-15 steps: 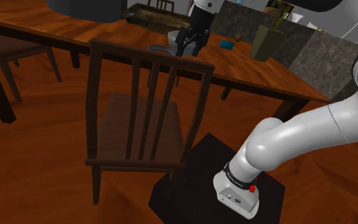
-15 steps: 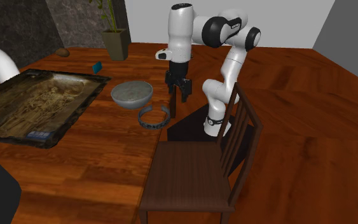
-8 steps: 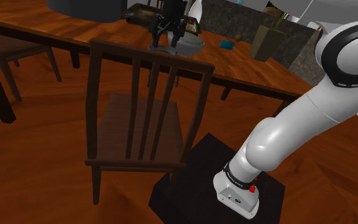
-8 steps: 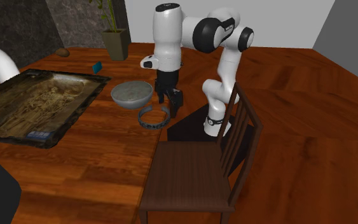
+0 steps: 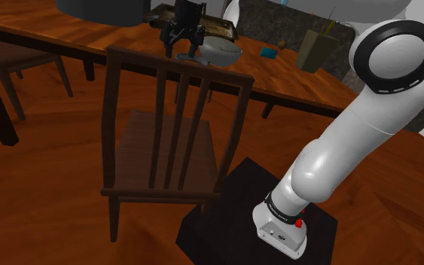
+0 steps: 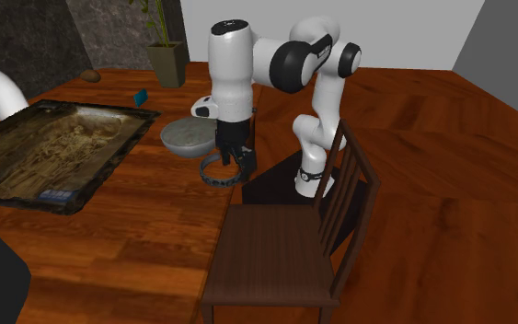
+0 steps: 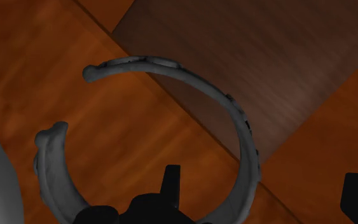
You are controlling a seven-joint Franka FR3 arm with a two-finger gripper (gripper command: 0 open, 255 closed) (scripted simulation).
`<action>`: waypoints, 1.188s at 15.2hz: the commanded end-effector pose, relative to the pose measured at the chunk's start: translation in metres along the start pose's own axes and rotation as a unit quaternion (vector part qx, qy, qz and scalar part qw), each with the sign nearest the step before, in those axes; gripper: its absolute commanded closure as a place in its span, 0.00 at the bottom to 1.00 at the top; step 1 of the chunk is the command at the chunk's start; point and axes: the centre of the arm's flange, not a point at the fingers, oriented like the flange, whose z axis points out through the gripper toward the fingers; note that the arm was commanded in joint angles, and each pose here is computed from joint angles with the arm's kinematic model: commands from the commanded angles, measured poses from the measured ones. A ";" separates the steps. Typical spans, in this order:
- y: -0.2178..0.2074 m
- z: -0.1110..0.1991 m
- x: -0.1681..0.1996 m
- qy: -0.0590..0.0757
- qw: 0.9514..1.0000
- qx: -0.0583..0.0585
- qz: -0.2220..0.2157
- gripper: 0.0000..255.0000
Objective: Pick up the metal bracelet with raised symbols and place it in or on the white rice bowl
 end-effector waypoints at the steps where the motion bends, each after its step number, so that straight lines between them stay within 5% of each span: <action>1: 0.000 0.011 0.000 0.000 1.000 0.000 0.000 0.00; 10: 0.000 0.020 0.000 0.000 1.000 0.000 0.000 0.00; 11: 0.000 0.020 0.000 0.000 1.000 0.000 0.000 1.00; 18: 0.001 0.020 0.000 0.000 1.000 0.000 0.000 1.00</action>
